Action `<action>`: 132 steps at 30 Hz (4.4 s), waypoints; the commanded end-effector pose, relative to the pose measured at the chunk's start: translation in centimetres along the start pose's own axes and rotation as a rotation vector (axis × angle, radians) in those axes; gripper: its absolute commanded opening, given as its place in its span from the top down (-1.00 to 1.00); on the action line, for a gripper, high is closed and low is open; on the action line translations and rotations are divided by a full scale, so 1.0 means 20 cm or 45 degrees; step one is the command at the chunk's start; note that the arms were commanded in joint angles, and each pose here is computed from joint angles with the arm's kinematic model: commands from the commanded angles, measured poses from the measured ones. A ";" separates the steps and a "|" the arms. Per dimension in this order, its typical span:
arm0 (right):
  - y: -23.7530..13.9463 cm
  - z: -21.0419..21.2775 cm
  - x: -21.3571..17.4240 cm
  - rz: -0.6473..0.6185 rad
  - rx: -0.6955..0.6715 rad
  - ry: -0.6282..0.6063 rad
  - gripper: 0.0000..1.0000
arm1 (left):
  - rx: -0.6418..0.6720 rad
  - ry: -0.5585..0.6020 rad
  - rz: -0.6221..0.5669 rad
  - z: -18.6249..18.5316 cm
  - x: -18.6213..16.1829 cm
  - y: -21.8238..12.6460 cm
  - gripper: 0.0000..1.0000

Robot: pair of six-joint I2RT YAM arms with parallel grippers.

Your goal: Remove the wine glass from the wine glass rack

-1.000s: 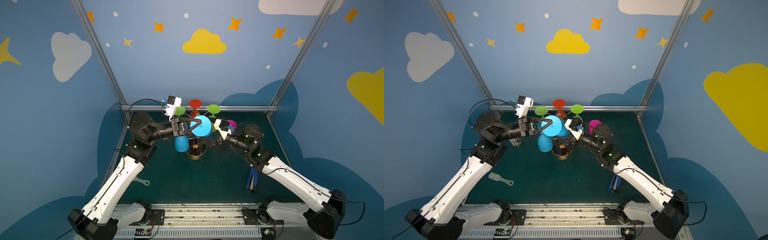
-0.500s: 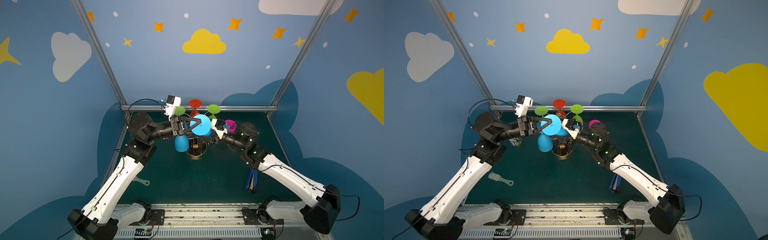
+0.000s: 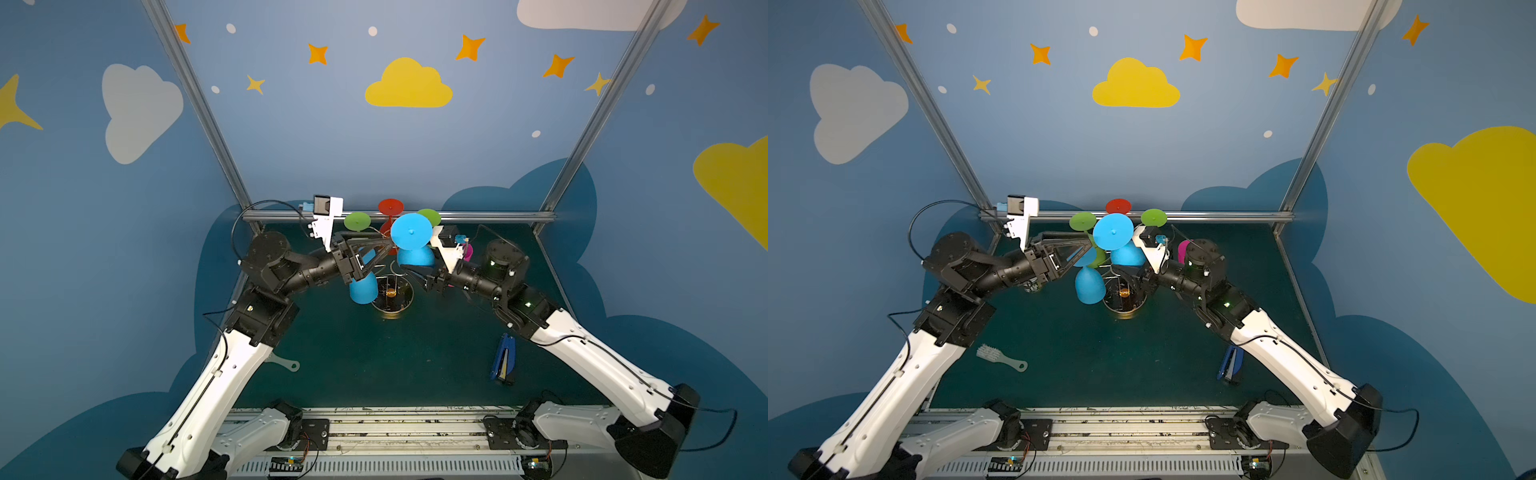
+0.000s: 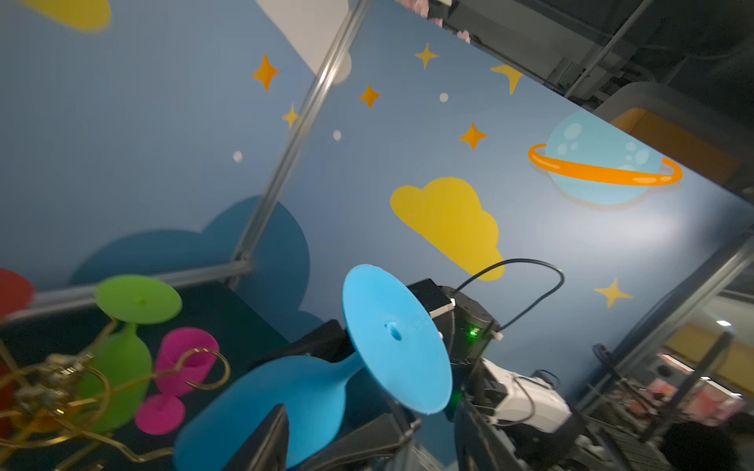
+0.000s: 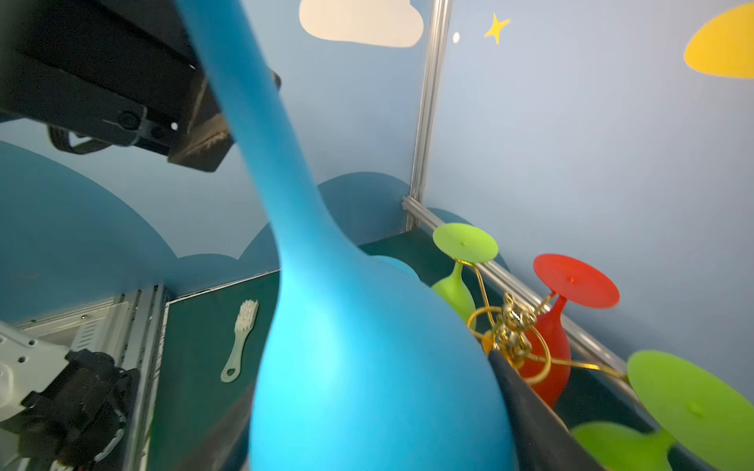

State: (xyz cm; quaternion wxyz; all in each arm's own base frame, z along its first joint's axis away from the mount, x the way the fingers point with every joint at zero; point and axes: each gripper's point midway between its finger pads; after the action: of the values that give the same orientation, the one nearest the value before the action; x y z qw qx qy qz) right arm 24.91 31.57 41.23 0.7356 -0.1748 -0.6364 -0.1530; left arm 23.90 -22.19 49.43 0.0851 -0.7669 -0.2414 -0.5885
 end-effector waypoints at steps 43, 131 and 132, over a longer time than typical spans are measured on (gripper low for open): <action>-0.04 0.19 -0.27 0.625 0.005 0.297 0.34 | 0.198 1.292 -0.141 0.08 -0.12 0.05 0.35; -0.86 -0.19 0.06 0.009 -0.643 0.336 1.00 | 1.230 0.613 -0.242 0.68 -0.05 -0.62 -0.99; -0.89 -0.19 0.01 0.052 -0.672 0.345 1.00 | 1.252 0.595 -0.251 0.71 -0.05 -0.65 -0.99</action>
State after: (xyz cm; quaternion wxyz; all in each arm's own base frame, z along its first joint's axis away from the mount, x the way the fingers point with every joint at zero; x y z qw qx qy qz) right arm 21.15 16.27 44.40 0.7581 -0.2857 -0.4891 -0.3232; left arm 29.34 -8.06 42.92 0.4024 -0.4722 -0.5021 -0.6025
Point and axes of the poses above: each gripper's point midway between its finger pads, its own y axis out along the fingers, its own z axis along the line the jaws close on, x = y × z, and after that the axes turned 10 degrees about y, right-handed
